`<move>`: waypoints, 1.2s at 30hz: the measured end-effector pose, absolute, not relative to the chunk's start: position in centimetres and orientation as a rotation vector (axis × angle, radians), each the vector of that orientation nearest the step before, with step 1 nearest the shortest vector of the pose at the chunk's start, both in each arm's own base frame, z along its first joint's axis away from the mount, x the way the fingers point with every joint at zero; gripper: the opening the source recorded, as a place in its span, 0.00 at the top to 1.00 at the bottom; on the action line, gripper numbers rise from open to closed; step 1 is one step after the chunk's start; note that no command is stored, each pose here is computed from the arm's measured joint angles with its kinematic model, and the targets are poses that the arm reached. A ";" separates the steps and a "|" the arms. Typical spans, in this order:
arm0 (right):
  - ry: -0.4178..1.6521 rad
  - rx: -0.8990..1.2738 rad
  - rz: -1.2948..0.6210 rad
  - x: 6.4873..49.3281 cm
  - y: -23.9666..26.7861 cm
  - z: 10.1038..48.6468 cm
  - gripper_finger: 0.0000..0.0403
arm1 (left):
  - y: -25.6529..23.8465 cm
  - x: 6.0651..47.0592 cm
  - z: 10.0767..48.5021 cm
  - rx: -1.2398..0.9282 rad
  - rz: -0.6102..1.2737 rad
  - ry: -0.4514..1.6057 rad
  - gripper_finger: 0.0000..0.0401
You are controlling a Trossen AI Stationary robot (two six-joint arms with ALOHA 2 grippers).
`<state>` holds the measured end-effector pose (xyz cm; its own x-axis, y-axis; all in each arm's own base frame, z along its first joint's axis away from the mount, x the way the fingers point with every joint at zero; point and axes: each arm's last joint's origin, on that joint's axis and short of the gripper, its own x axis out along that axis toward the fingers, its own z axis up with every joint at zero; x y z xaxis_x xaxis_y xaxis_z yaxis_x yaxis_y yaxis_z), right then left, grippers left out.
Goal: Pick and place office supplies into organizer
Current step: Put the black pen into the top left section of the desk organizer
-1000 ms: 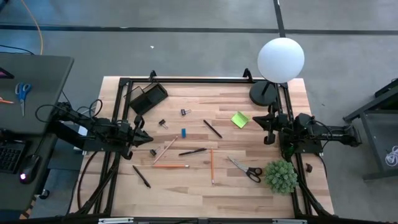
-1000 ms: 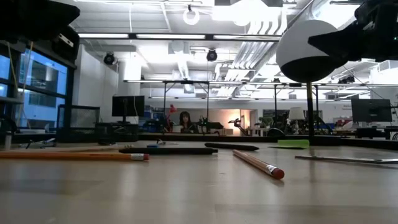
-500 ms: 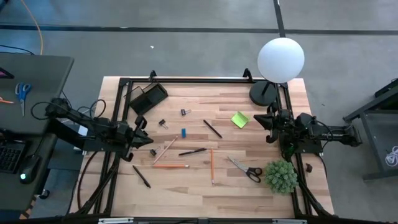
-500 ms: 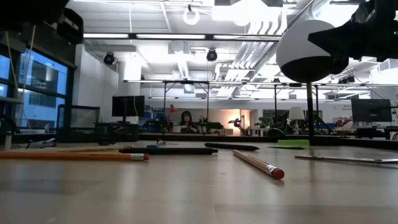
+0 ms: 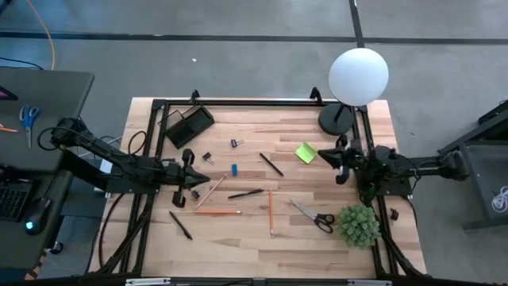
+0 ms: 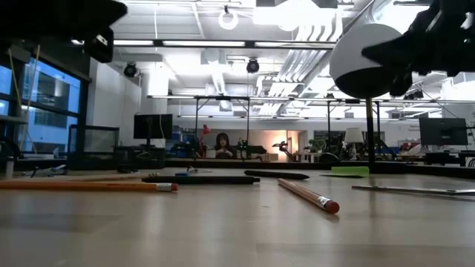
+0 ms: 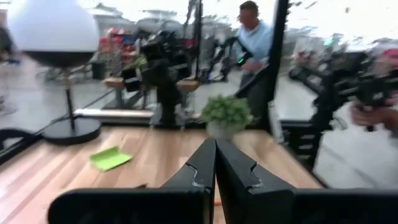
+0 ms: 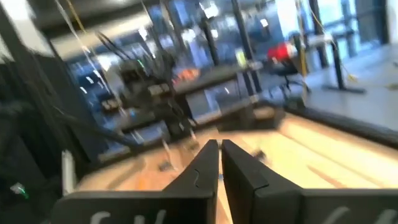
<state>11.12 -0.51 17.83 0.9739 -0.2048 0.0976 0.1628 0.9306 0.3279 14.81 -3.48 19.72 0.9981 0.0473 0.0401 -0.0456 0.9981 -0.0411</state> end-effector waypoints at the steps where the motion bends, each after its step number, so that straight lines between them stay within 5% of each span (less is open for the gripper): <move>1: -0.112 0.323 -0.202 11.5 -0.4 17.6 0.95 | -3.5 15.0 19.7 -0.033 0.059 -0.020 1.00; 15: 0.239 0.070 -0.458 21.5 1.4 19.8 0.68 | -4.2 17.4 19.9 0.027 0.055 -0.008 1.00; 27: 0.498 0.060 -0.496 30.9 0.3 18.3 0.72 | -4.7 18.6 19.6 -0.032 0.027 -0.085 1.00; 36: 0.674 0.088 -0.494 33.2 -0.4 15.1 0.77 | -4.7 18.7 19.4 -0.030 0.027 -0.077 1.00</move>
<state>33.19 -0.37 15.12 0.6712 -0.4097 -0.6178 0.4657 0.8815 -0.0786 18.73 -4.73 19.42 0.9967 0.0280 0.0766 -0.0257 0.9992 -0.0307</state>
